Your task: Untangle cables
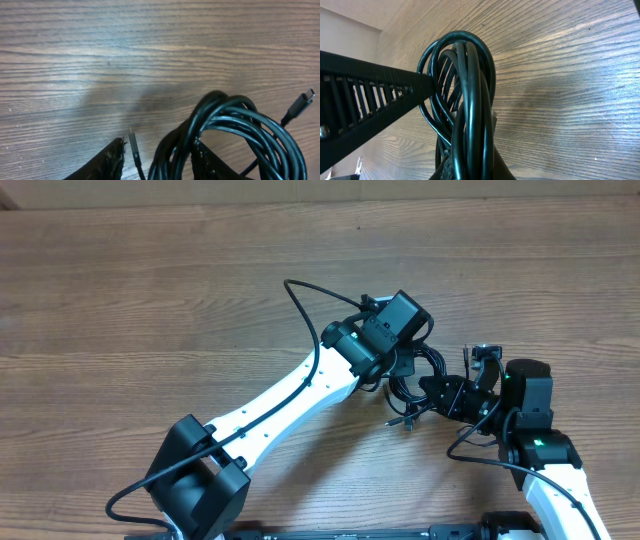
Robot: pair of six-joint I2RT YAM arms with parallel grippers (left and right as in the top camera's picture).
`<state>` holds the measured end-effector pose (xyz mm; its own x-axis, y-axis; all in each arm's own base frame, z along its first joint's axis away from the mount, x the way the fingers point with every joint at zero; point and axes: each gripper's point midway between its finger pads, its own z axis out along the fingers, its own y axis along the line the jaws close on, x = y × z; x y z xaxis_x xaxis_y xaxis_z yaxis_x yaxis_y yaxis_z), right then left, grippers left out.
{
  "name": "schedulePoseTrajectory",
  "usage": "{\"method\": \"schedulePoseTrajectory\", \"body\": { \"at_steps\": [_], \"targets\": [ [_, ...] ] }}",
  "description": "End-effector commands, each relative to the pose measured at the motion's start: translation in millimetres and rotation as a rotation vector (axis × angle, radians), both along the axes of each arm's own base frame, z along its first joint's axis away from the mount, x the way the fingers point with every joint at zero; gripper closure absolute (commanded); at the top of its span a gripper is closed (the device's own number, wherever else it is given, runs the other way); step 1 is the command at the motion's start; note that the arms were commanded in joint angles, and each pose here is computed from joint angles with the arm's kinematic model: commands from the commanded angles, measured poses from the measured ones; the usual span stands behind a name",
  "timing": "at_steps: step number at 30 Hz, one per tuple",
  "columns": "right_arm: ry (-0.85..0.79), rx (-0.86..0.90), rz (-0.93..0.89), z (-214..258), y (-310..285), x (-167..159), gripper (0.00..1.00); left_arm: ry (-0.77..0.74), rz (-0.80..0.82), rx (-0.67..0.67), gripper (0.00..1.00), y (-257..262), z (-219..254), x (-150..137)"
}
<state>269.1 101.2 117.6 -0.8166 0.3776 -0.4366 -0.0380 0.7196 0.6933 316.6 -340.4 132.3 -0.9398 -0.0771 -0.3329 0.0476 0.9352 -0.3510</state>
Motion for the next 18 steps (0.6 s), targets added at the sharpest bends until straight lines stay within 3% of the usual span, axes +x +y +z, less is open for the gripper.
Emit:
{"method": "schedulePoseTrajectory", "body": {
  "at_steps": [1,8,12,14,15,16,18],
  "targets": [
    [-0.014,0.005,0.001,4,0,1,0.96,0.023,-0.013,-0.039,0.58,-10,4,-4],
    [-0.013,0.005,0.001,3,0,1,0.96,0.036,-0.021,-0.027,0.59,-17,-6,-8],
    [-0.013,0.005,0.001,3,0,1,0.96,0.049,-0.022,-0.005,0.65,-18,-19,-8],
    [-0.014,0.005,0.001,3,0,1,0.96,0.059,-0.022,0.005,0.75,-18,-25,-8],
    [-0.014,0.005,0.001,3,0,1,0.96,0.064,-0.022,0.010,0.87,-18,-28,-8],
    [-0.013,0.005,0.001,3,0,1,0.96,0.064,-0.022,0.012,0.92,-18,-30,-8],
    [-0.014,0.005,0.001,3,0,1,0.96,0.057,-0.019,0.004,0.95,-18,-28,-5]
  ]
}}
